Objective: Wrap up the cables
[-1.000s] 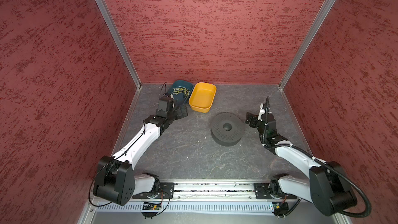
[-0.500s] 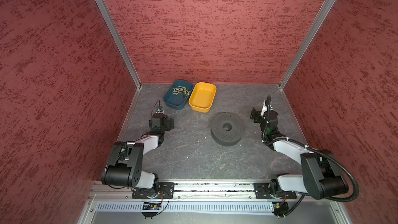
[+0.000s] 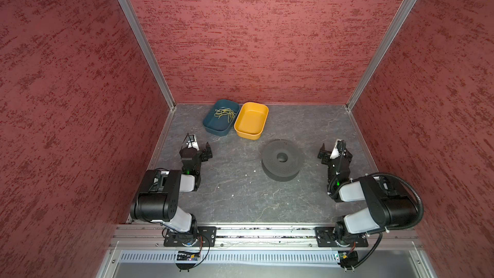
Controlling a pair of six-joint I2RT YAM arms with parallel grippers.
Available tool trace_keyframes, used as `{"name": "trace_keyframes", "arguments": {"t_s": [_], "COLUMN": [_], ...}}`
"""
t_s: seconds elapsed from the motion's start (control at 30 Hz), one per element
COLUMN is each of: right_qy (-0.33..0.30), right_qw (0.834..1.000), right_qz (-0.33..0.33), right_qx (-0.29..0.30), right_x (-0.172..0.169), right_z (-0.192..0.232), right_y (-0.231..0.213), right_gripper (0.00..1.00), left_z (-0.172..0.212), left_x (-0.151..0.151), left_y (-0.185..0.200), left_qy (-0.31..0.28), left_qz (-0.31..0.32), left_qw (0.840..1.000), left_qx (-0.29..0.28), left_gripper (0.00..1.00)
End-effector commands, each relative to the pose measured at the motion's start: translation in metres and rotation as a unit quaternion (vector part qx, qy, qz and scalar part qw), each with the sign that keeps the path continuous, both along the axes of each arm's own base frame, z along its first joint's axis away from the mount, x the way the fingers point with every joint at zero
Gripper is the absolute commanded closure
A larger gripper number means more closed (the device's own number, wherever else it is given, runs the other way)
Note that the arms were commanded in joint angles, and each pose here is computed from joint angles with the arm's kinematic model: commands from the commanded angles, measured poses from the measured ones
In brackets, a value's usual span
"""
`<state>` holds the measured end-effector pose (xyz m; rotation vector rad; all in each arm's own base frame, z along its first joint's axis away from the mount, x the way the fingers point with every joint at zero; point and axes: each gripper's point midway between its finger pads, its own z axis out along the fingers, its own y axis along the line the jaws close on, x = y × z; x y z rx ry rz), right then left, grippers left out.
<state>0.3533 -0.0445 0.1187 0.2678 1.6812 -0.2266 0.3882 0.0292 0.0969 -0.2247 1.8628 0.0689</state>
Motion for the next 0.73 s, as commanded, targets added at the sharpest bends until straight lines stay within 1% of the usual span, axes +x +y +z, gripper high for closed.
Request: {"name": "trace_keyframes", "arguments": {"t_s": [0.0, 0.03, 0.1, 0.17, 0.47, 0.5, 0.53, 0.7], "right_qy": [-0.066, -0.034, -0.029, -0.03, -0.027, -0.024, -0.019, -0.022], "right_qw": [0.997, 0.998, 0.999, 0.999, 0.999, 0.999, 0.999, 0.998], "right_qz": [0.047, 0.048, 0.014, 0.012, 0.017, 0.039, 0.044, 0.048], "right_qx": [0.009, 0.018, 0.027, 0.03, 0.029, 0.025, 0.026, 0.032], "right_x": [0.012, 0.017, 0.028, 0.026, 0.027, 0.029, 0.031, 0.031], "right_z": [0.026, 0.018, 0.018, 0.019, 0.018, 0.017, 0.016, 0.017], "right_y": [0.01, 0.01, -0.003, -0.004, -0.003, 0.004, 0.005, 0.003], "right_gripper": [0.02, 0.02, 0.01, 0.01, 0.01, 0.01, 0.01, 0.01], "left_z": [0.02, 0.02, 0.02, 0.02, 0.019, 0.019, 0.019, 0.019], "left_x": [0.007, 0.007, 0.007, 0.007, 0.008, 0.008, 0.008, 0.008], "left_y": [0.003, 0.003, 0.003, 0.003, 0.001, 0.001, 0.001, 0.001], "left_qy": [-0.037, -0.037, -0.036, -0.037, -0.034, -0.035, -0.034, -0.034], "left_qz": [0.009, 0.009, 0.008, 0.008, 0.004, 0.004, 0.005, 0.004], "left_qw": [0.999, 0.999, 0.999, 0.999, 0.999, 0.999, 0.999, 0.999], "left_qx": [-0.003, -0.003, -0.003, -0.003, -0.001, -0.001, -0.001, -0.001], "left_gripper": [0.0, 0.01, 0.0, 0.0, 0.0, 0.0, 0.01, 0.01]}}
